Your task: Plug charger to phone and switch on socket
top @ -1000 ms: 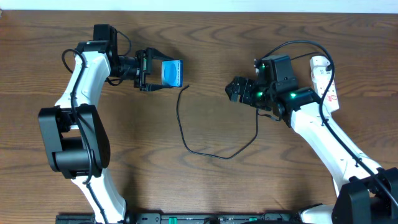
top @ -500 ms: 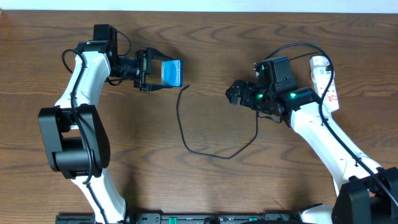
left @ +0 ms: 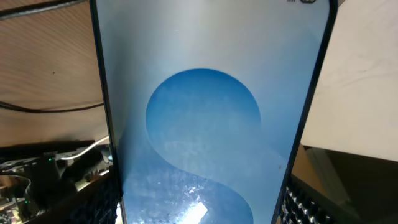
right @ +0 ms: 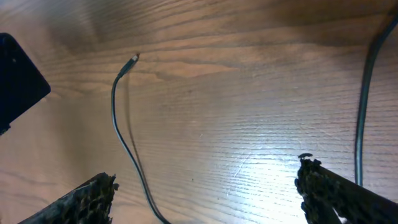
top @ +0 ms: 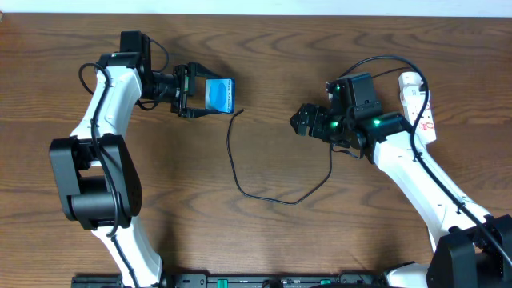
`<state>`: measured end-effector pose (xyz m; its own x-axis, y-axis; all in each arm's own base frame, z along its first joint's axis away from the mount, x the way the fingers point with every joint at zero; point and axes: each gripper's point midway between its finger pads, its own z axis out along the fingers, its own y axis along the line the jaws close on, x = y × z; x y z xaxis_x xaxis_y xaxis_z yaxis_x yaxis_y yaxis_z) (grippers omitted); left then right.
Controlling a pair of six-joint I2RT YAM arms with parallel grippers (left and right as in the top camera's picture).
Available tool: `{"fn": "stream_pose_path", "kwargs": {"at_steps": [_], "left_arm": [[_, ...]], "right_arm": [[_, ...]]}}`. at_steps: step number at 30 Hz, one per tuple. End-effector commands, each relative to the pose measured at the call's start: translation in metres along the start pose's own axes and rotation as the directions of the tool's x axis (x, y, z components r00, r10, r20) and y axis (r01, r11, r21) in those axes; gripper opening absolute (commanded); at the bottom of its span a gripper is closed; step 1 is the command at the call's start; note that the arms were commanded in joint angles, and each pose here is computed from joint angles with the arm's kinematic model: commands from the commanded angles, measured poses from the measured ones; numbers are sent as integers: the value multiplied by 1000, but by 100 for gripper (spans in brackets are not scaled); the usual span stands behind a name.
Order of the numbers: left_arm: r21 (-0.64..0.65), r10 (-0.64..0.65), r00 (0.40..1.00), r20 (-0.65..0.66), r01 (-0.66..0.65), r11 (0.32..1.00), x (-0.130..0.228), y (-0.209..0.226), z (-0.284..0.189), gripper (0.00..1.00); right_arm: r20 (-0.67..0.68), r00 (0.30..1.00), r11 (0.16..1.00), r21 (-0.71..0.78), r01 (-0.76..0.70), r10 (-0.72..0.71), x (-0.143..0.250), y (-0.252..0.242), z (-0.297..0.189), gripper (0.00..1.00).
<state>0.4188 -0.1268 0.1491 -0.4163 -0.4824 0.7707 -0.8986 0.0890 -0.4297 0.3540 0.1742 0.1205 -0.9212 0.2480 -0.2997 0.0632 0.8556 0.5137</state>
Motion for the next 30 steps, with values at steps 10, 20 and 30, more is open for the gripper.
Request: {"fn": "stream_pose_path", "kwargs": {"at_steps": [10, 20, 30], "left_arm": [[22, 68, 998, -17, -67, 998, 9, -6, -6, 67], [22, 77, 997, -16, -76, 997, 9, -6, -6, 68], [13, 172, 984, 42, -173, 985, -1, -8, -7, 68]], "right_arm": [[-18, 1000, 1000, -18, 23, -23, 2, 6, 0, 84], [-36, 999, 1000, -20, 15, -16, 6, 6, 0, 83], [-34, 999, 1000, -26, 17, -17, 5, 8, -1, 82]]}}
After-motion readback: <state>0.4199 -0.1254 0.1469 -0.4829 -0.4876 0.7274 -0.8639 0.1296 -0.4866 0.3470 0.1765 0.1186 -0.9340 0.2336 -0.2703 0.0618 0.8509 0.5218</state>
